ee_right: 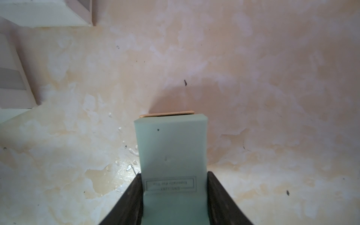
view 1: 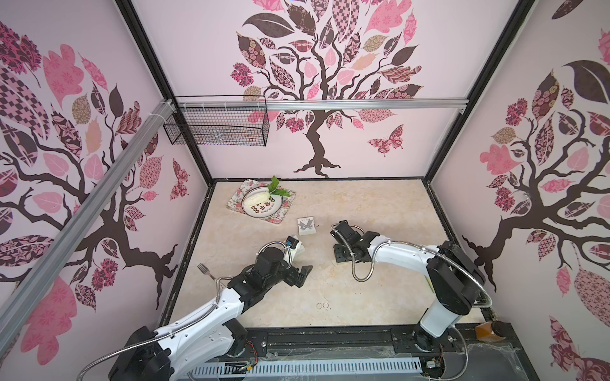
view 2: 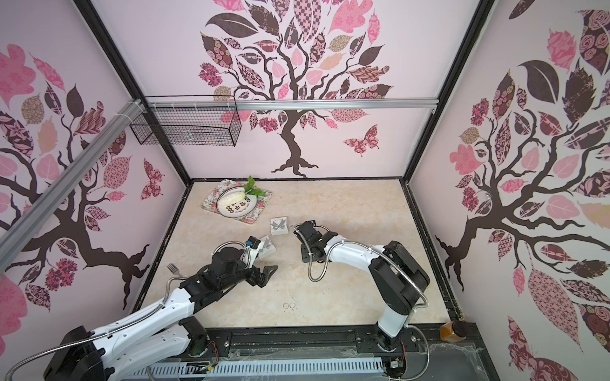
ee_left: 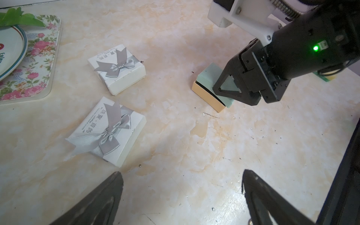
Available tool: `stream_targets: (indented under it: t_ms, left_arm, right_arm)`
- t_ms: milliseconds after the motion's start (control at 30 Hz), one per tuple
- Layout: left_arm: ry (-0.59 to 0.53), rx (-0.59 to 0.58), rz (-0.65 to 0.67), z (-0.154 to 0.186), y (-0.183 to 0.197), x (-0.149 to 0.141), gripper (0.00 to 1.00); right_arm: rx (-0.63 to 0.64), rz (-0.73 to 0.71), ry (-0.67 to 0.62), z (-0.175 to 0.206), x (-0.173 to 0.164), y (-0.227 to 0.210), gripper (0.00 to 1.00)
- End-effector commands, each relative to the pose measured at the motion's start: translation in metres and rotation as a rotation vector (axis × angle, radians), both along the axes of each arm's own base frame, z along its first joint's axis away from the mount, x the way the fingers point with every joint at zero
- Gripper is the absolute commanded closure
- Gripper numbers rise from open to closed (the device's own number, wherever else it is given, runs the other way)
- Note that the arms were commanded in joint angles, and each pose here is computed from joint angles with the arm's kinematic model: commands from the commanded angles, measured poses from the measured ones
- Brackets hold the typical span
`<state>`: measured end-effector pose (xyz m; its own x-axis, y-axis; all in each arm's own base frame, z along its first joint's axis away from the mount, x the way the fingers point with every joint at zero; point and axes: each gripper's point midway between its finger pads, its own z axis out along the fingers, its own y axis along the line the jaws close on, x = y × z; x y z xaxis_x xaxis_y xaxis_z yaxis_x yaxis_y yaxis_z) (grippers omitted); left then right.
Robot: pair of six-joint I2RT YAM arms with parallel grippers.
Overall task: Take the rings out of the lift-off lid box
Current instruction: Close the lid on the jewelry box.
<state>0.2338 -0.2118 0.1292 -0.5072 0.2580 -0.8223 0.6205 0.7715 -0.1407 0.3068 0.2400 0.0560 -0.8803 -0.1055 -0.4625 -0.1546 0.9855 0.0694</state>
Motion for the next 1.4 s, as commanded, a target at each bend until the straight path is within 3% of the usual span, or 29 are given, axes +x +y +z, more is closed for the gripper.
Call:
stream_targets:
  t_ms: [0,800,1200,1367]
  left_arm:
    - [-0.006,0.002,-0.002,-0.006,0.002,-0.001,0.02]
    - [-0.010,-0.001,-0.005,-0.004,0.001,-0.001,0.02]
    - [-0.008,0.003,-0.003,-0.005,0.002,-0.001,0.02]
    - [-0.008,0.003,-0.003,-0.005,0.002,-0.001,0.02]
  right_arm:
    - [0.013,-0.014,-0.023,0.006,0.011,0.009,0.49]
    - [-0.015,-0.010,0.006,-0.005,0.006,0.006,0.48]
    - [-0.015,-0.008,0.018,-0.010,0.003,0.005,0.43]
    - [-0.003,-0.001,0.012,-0.006,0.004,0.008,0.34]
